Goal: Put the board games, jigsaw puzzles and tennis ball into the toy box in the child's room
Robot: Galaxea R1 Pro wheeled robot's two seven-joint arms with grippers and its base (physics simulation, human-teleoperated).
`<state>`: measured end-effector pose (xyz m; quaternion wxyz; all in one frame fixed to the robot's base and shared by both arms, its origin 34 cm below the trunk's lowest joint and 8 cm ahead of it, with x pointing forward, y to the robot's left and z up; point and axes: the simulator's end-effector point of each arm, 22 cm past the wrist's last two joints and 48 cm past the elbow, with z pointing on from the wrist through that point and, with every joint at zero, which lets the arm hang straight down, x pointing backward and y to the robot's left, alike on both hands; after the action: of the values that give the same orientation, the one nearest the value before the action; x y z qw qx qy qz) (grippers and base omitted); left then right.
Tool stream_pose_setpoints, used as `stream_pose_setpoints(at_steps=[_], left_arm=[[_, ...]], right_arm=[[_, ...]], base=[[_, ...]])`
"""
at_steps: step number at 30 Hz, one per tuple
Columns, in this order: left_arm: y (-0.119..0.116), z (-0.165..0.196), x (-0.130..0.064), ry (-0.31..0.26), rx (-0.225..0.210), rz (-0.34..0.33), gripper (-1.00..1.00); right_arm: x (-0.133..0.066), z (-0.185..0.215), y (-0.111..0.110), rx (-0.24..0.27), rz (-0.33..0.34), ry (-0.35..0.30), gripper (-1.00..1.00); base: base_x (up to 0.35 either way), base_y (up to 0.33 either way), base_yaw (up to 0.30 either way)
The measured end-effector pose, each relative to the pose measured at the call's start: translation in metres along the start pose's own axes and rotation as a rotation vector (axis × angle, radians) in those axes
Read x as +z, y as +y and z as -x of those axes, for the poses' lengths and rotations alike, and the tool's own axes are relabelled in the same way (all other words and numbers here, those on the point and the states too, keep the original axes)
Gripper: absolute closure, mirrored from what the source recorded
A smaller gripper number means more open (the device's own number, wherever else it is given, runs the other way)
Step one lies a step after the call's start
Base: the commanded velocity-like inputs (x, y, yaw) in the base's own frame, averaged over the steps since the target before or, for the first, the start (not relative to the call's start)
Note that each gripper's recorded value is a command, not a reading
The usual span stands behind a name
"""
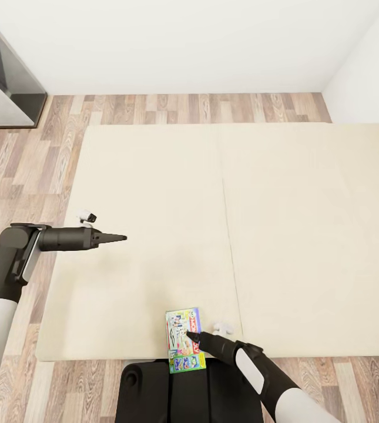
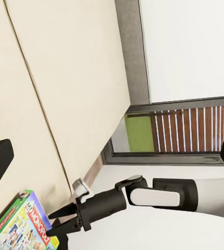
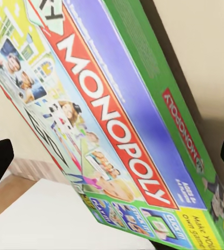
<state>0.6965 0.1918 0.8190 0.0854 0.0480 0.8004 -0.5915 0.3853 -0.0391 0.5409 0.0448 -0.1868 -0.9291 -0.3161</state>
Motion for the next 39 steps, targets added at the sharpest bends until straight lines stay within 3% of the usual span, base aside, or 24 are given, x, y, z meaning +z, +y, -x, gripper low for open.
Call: stream_pose_setpoints(at_steps=[33,39], left_arm=[[-0.001,0.000,0.001,-0.001,0.000,-0.005,-1.00],[-0.002,0.000,0.001,-0.001,0.001,-0.007,-1.00]], right_arm=[[0.002,-0.003,0.010,0.007,0.028,0.006,-1.00],[0.002,-0.004,0.020,0.007,0.069,0.005,-1.00]], base=[[0.000,0.000,0.000],[0.000,0.000,0.000]])
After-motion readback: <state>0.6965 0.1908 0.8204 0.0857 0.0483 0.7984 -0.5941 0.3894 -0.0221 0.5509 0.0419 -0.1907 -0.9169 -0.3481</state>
